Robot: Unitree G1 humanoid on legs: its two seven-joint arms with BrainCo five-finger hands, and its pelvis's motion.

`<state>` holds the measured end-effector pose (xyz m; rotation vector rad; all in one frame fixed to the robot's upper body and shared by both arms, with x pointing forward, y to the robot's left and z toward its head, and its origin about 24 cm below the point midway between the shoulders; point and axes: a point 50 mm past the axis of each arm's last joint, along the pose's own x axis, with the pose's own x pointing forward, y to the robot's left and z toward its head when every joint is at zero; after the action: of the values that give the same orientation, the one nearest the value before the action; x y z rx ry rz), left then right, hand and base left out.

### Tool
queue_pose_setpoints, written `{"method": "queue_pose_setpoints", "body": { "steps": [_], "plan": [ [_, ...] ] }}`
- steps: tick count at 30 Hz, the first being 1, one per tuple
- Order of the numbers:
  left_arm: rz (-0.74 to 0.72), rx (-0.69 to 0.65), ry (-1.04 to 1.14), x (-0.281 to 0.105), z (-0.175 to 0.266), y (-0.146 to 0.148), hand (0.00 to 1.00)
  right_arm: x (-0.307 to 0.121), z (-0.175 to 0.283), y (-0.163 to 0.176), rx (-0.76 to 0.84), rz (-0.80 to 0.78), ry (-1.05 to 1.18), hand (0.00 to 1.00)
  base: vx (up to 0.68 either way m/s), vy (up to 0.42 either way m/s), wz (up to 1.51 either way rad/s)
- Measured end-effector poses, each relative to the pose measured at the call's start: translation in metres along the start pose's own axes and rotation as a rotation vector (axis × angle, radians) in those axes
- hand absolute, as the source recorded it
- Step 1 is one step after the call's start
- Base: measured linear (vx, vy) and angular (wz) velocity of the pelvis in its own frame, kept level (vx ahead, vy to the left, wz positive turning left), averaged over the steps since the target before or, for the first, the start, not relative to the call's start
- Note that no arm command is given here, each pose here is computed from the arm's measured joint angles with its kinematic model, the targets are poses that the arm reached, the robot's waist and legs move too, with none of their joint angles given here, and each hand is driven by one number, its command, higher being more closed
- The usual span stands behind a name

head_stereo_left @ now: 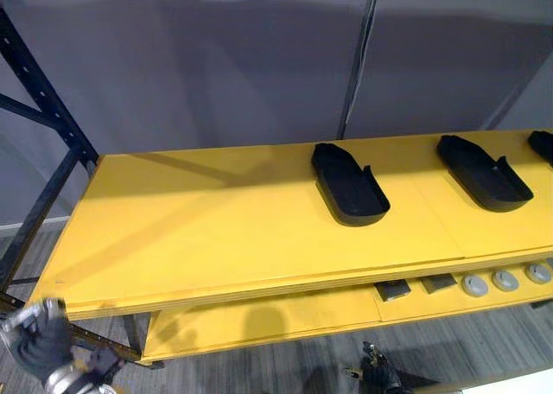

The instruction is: Walk over and take plastic housings, then place them on the shelf

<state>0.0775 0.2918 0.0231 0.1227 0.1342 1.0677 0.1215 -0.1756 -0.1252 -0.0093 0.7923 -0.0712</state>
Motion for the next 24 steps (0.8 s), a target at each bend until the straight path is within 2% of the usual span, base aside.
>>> {"method": "queue_pose_setpoints", "body": {
  "steps": [2,3,9,16,24],
  "plan": [
    [-0.021,0.061,0.155,-0.005,-0.033,0.004,1.0,0.0,0.006,0.002,-0.001,0.007,-0.024,0.0,-0.01,0.01,-0.08],
    [-0.067,0.1,0.278,-0.013,-0.058,0.003,0.0,0.0,0.006,0.004,0.0,0.015,-0.024,0.0,0.0,0.012,-0.1],
    [-0.346,0.219,0.547,-0.048,-0.113,-0.031,0.0,-0.001,0.007,0.011,-0.022,0.052,-0.029,0.0,0.0,0.012,-0.14],
    [-0.543,0.254,0.534,-0.054,-0.118,-0.069,0.0,-0.004,0.002,0.009,-0.008,0.036,-0.019,0.0,0.0,0.001,-0.03],
    [-0.695,0.303,0.516,-0.068,-0.121,-0.094,0.0,-0.004,0.001,0.003,0.009,-0.004,-0.016,0.0,0.03,-0.004,-0.11]
  ]
}}
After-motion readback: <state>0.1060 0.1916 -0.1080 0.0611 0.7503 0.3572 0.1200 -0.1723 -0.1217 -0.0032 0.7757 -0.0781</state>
